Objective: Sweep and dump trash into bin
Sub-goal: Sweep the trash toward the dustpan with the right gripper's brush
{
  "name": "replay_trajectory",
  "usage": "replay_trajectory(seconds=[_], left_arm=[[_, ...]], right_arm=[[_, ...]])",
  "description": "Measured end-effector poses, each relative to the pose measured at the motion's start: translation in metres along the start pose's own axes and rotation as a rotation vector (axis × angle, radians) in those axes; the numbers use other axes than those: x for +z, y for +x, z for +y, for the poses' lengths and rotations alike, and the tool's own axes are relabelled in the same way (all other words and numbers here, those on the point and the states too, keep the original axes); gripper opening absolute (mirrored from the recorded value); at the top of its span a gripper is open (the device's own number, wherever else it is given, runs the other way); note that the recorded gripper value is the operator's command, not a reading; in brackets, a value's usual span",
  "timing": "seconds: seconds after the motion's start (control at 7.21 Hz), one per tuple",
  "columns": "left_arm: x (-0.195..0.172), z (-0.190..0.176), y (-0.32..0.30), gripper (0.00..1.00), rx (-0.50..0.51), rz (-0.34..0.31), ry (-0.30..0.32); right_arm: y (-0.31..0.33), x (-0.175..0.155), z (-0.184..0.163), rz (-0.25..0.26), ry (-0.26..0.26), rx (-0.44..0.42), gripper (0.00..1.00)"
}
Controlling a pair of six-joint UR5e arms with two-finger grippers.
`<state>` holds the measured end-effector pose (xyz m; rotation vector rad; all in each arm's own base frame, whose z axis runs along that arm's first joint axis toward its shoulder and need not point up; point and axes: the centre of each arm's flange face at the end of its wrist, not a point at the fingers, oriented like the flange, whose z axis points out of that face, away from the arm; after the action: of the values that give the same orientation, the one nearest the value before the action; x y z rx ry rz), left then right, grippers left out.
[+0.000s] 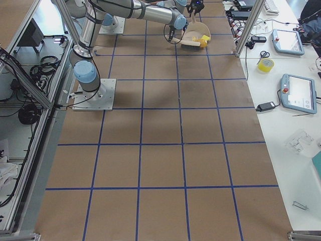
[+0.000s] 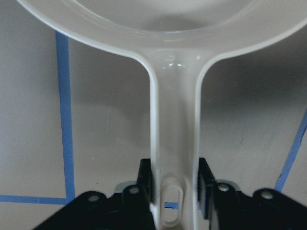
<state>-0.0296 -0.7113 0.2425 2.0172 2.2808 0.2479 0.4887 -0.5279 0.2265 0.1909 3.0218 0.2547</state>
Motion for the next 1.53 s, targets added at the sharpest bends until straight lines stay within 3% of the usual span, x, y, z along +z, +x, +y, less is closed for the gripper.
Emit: replay_trajectory(seconds=[0.83,0.97,1.25,1.53], left_arm=[[0.0,-0.001,0.0,0.1,0.0,0.0,0.003],[0.0,-0.001,0.0,0.1,0.0,0.0,0.003],[0.001,-0.002,0.0,0.1,0.001,0.001,0.004],[0.001,-0.001,0.0,0.1,0.001,0.001,0.002]], right_arm=[[-0.057,-0.027,0.023,-0.112,-0.005,-0.092,0.0],[-0.055,-0.034,0.027,-0.096,-0.018,-0.095,0.0],[-0.029,-0.056,0.023,-0.002,-0.027,-0.104,0.0],[0.022,-0.078,-0.019,0.065,0.001,-0.114,0.0]])
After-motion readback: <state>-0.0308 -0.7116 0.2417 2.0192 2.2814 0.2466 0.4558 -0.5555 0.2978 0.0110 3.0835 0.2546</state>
